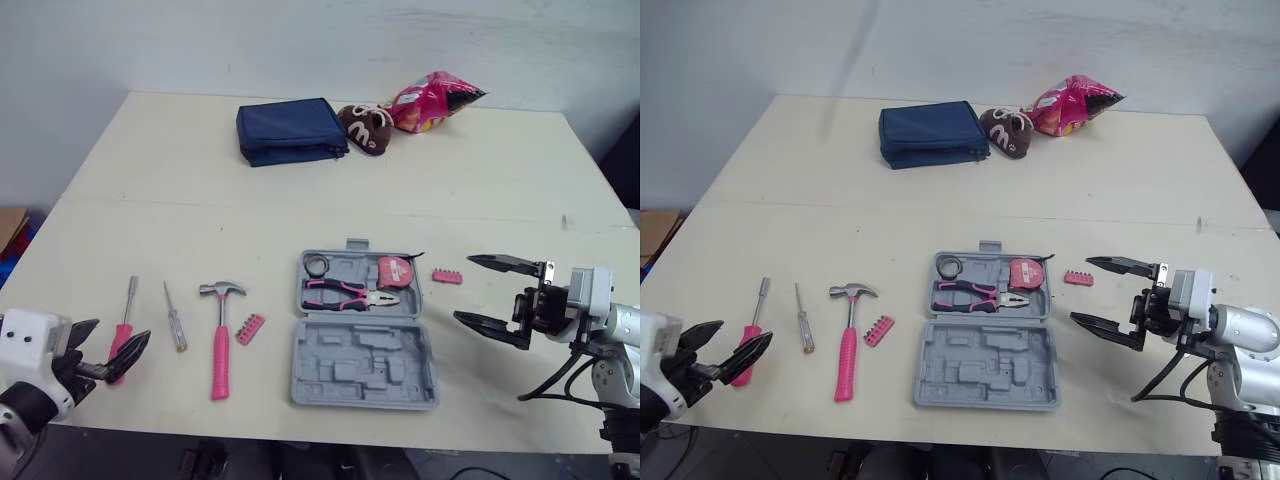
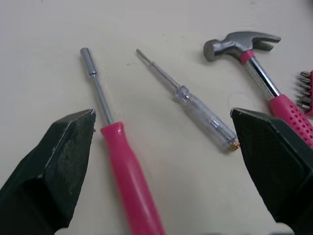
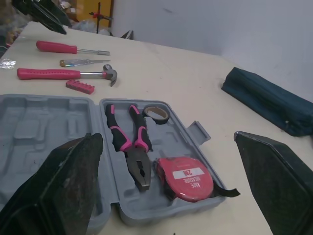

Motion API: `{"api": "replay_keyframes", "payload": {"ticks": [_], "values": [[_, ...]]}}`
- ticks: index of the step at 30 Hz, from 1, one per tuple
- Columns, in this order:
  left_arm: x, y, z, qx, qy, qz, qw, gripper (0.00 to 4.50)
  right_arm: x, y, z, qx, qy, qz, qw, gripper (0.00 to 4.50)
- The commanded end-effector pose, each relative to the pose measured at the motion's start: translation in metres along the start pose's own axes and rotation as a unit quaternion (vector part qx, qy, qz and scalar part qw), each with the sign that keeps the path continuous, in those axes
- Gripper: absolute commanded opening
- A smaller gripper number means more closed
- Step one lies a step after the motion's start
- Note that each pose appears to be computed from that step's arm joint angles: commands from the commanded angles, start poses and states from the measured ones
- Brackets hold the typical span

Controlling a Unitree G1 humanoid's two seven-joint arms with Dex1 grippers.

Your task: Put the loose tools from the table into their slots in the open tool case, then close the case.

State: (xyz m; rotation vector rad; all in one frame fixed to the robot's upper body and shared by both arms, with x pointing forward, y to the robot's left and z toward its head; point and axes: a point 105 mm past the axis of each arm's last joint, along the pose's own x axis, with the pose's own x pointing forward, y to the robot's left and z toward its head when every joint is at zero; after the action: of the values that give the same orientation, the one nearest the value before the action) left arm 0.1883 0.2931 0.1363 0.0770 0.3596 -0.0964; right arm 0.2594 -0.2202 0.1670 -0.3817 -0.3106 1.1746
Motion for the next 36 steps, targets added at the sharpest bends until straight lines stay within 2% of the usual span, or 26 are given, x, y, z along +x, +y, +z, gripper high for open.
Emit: {"api": "replay_keyframes", "payload": {"ticks": [1, 5, 8, 16, 24, 27, 30, 36], "values": [[0.007, -0.017, 0.0, -0.005, 0.013, 0.028, 1.0, 4.48, 0.005, 0.0, 0.001, -0.006, -0.007, 0.016, 1.0, 4.5], [0.024, -0.03, 0.002, -0.051, 0.003, 0.066, 0.997, 4.48, 0.015, 0.0, 0.005, -0.009, -0.028, 0.03, 0.999, 4.5], [0.036, -0.048, -0.003, -0.059, 0.023, 0.056, 0.996, 4.48, 0.025, 0.004, 0.013, -0.015, -0.049, 0.052, 0.997, 4.5], [0.063, -0.063, -0.011, -0.092, 0.048, 0.093, 0.99, 4.48, 0.036, 0.011, 0.022, -0.029, -0.064, 0.071, 0.995, 4.5], [0.068, -0.049, -0.02, -0.119, 0.063, 0.15, 0.98, 4.48, 0.037, 0.012, 0.028, -0.038, -0.068, 0.067, 0.995, 4.5], [0.076, -0.053, -0.028, -0.12, 0.084, 0.13, 0.981, 4.48, 0.042, 0.014, 0.032, -0.046, -0.075, 0.074, 0.993, 4.5], [0.083, -0.061, -0.038, -0.131, 0.106, 0.11, 0.98, 3.64, 0.044, 0.016, 0.034, -0.049, -0.08, 0.078, 0.993, 4.5], [0.08, -0.061, -0.05, -0.132, 0.126, 0.127, 0.975, 0.89, 0.046, 0.018, 0.038, -0.054, -0.078, 0.079, 0.992, 4.5]]}}
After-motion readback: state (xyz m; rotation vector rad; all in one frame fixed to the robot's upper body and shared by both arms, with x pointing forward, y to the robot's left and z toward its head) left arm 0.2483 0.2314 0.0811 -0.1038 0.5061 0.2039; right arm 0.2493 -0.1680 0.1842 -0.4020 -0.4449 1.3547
